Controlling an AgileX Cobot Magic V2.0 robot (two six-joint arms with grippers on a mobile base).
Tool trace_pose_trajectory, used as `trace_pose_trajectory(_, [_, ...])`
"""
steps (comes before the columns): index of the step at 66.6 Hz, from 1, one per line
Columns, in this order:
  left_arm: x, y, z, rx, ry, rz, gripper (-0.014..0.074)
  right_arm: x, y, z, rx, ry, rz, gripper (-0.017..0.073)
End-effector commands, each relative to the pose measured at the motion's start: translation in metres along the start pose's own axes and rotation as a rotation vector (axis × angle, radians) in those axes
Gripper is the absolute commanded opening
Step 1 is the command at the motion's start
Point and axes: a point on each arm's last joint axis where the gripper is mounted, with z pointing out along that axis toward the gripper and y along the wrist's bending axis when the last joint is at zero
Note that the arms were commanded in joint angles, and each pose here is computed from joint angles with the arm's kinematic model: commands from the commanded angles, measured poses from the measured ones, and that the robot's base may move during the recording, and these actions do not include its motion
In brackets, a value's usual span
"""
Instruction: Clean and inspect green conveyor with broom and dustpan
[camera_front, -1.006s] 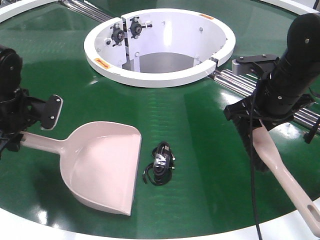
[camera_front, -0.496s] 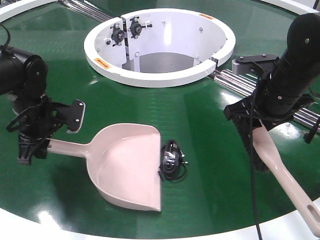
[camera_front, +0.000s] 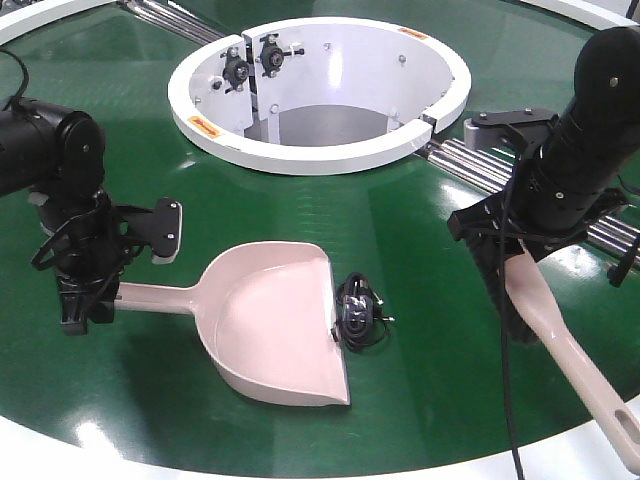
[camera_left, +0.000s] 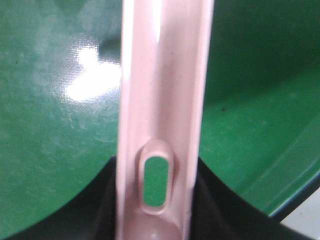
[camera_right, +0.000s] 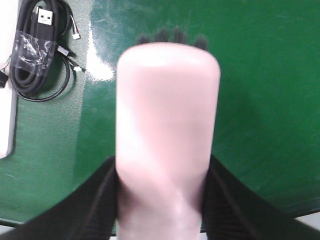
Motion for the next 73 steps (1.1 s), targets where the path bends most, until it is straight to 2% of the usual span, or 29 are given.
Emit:
trace_pose_trajectory(1, [0.0002, -0.0035, -0.0246, -0.043, -0.037, -0.032, -0.0006, 0.0062, -0.0007, -0.0225, 0.002, -0.02, 0.001, -0.0003])
trace_pose_trajectory(38, [0.0036, -0.0018, -0.0252, -0.08, 0.046, -0.012, -0.0006, 0.006, -0.0007, -0.0225, 0.002, -0.022, 0.001, -0.0003])
trace_pose_trajectory(73, [0.0015, -0.0025, -0.0253, -0.078, 0.038, -0.01, -0.0006, 0.0062, -0.0007, -0.0225, 0.002, -0.02, 0.001, -0.0003])
